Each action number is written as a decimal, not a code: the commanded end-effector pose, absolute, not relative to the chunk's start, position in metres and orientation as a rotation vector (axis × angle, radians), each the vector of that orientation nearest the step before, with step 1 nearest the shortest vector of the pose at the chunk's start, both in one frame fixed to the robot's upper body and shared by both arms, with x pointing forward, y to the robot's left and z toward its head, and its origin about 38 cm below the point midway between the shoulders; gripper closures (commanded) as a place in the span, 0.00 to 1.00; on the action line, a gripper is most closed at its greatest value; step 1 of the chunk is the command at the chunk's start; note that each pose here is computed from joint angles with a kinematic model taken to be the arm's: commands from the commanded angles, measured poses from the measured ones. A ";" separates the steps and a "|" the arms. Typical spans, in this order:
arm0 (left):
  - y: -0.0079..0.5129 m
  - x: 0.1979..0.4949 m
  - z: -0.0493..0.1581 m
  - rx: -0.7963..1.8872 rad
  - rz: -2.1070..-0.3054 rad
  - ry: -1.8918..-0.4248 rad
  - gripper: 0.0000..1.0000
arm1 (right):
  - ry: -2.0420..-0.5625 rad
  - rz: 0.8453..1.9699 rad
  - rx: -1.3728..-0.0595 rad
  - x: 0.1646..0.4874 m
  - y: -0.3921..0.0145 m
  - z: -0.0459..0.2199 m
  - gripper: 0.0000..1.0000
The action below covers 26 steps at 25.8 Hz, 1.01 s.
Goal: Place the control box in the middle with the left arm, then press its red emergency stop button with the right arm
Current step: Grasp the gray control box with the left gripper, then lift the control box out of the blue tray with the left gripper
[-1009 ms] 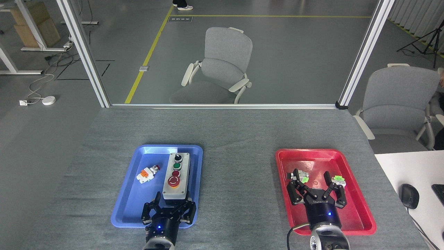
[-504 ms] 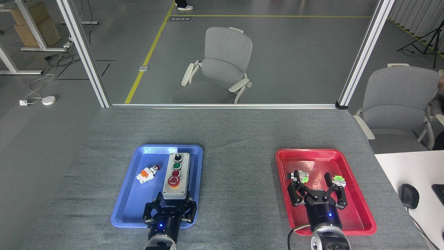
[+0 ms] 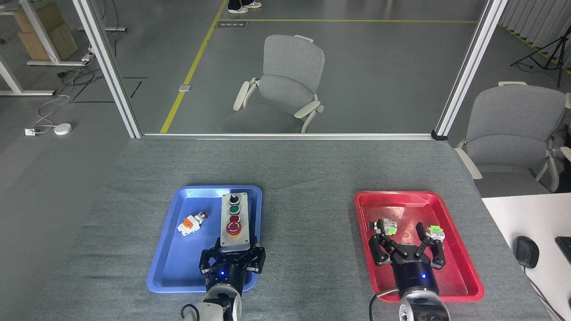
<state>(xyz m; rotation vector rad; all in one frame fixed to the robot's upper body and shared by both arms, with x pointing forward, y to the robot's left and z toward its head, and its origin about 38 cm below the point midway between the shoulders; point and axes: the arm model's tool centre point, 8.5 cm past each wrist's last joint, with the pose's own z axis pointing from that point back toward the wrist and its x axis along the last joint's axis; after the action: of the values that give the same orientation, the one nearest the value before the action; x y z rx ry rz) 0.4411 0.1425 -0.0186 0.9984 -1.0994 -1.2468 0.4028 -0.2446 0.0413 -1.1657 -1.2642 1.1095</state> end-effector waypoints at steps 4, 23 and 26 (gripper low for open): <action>0.139 0.458 -0.014 0.993 -1.251 -1.089 0.02 | -1.268 1.114 -1.161 0.403 -0.242 0.041 0.01; 0.139 0.484 -0.007 0.956 -1.325 -1.092 0.33 | -1.268 1.114 -1.162 0.403 -0.243 0.041 0.01; 0.139 0.486 -0.005 0.947 -1.342 -1.111 0.46 | -1.268 1.116 -1.163 0.403 -0.244 0.041 0.02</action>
<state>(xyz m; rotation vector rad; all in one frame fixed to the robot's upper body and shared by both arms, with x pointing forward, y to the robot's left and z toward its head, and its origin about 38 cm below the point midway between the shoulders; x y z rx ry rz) 0.4837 0.1393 -0.0068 0.9560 -1.0944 -1.3284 0.4028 -0.2436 0.0411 -1.1622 -1.2672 1.1145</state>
